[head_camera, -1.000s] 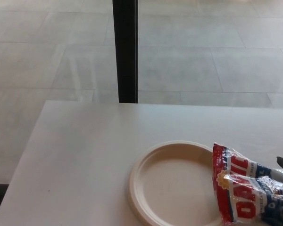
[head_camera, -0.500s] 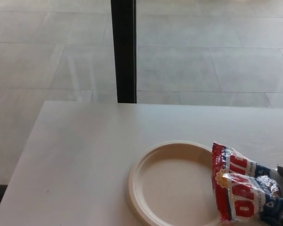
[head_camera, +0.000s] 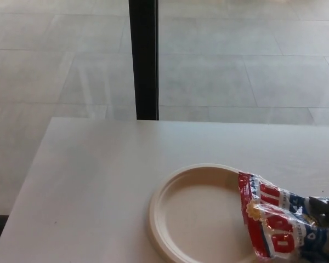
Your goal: The robot uses its right hand to pick up a bag of sunflower seeds kept in the middle of the desk and tilts it over a plate kept next to it to pour out a few seeds and then puts the bag of seeds back on the desk
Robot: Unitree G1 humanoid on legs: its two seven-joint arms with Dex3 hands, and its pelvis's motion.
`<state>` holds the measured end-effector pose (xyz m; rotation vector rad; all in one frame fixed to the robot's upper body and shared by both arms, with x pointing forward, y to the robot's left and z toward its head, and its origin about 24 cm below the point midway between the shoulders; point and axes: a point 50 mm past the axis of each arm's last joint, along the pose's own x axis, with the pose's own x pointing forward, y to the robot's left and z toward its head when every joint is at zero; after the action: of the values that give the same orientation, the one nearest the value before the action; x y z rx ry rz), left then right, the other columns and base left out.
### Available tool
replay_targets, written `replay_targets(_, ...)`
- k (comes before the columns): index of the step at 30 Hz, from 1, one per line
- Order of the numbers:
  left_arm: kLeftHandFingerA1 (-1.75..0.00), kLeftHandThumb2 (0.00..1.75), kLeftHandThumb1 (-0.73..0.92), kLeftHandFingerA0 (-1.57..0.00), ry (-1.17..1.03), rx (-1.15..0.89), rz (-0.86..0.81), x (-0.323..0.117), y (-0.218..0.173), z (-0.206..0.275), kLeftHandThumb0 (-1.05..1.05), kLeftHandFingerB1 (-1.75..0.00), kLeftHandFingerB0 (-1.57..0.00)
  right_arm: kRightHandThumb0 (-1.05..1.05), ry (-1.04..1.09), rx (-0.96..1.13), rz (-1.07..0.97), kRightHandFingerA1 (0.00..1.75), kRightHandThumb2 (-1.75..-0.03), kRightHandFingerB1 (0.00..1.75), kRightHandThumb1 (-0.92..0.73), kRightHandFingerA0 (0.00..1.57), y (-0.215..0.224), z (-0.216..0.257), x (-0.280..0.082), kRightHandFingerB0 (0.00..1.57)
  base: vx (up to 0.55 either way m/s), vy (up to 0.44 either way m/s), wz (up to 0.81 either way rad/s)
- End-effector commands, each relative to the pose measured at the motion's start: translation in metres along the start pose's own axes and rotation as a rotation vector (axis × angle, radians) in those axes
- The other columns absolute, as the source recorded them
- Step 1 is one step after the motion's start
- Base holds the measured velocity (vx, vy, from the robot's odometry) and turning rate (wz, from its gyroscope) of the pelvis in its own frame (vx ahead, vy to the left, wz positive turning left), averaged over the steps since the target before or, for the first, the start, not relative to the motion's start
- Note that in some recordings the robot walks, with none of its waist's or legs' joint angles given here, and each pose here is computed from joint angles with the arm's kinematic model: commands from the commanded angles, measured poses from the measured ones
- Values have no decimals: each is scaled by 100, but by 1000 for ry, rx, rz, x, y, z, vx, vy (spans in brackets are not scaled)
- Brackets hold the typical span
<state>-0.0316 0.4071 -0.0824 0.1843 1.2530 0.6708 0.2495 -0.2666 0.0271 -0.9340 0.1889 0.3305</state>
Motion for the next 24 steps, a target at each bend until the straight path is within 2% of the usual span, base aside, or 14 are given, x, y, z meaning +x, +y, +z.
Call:
replay_targets(1, -65, 57, 57, -67, -13, 4, 13, 0, 3, 3, -48, -49, -67, -79, 56, -122, 47, 7, -76, 15, -46, 0, 0, -6, 2, 0, 0, 0, 0)
replay_targets(5, -74, 58, 58, -72, -15, -9, 9, 0, 2, 2, -45, -53, -69, -72, 135, -194, 98, 1, -73, 9, -49, 0, 3, -15, 4, 6, 0, 0, 0)
replay_targets(6, -69, 58, 61, -67, -15, 14, 6, 0, 2, 2, -47, -50, -66, -58, 158, -224, 98, 0, -63, 13, -36, 0, 4, -17, 5, 3, 0, 0, 0)
replay_targets(8, -72, 58, 59, -69, -17, -5, 6, -1, 2, 1, -45, -52, -66, -43, 174, -245, 75, 2, -59, 21, -36, 0, 6, -19, 7, 3, 0, 0, 0)
replay_targets(9, -74, 58, 59, -70, -16, -18, 9, -1, 3, 1, -44, -52, -67, -33, 171, -240, 49, 24, -67, 34, -41, 0, 7, -17, 7, 3, 0, 0, 0)
replay_targets(10, -74, 58, 60, -72, -16, 17, 12, 0, 2, 2, -46, -50, -66, -30, 150, -259, -38, 54, -56, 37, -54, 10, 10, -14, 8, 11, 0, 0, 0)
replay_targets(13, -71, 59, 61, -71, -12, 57, 11, 0, 2, 3, -45, -49, -64, -27, 112, -332, -125, 68, -57, 38, -58, 23, 16, -10, 9, 16, 0, 0, 0)
replay_targets(14, -71, 58, 61, -71, -16, 54, 8, 0, 2, 3, -44, -51, -67, -26, 81, -361, -158, 83, -57, 40, -59, 31, 18, -9, 10, 16, 0, 0, 0)
replay_targets(15, -71, 58, 60, -72, -14, 48, 13, 0, 2, 3, -44, -51, -69, -35, 70, -379, -183, 106, -71, 48, -54, 45, 21, -8, 10, 13, 0, 0, 0)
replay_targets(16, -70, 58, 61, -72, -15, 51, 10, 0, 2, 3, -44, -51, -68, -22, 47, -394, -197, 110, -58, 46, -62, 55, 22, -8, 10, 16, 0, 0, 0)
replay_targets(18, -69, 58, 60, -71, -13, 19, 8, 0, 2, 3, -43, -51, -66, -20, 18, -387, -233, 153, -62, 50, -65, 69, 25, -7, 11, 21, 0, 0, 0)
replay_targets(20, -69, 58, 60, -71, -13, 16, 10, 0, 2, 3, -43, -51, -66, -20, 8, -381, -243, 153, -62, 50, -65, 69, 26, -7, 11, 21, 0, 0, 0)
replay_targets(21, -63, 58, 61, -64, -14, 44, 4, 0, 2, 3, -43, -49, -65, -21, -31, -312, -264, 175, -66, 53, -82, 89, 30, -5, 10, 36, 0, 0, 0)
replay_targets(24, -72, 58, 59, -69, -15, 21, 5, 0, 1, 2, -42, -53, -70, -18, -51, -288, -247, 175, -83, 77, -85, 97, 34, -5, 7, 64, 0, 0, 0)
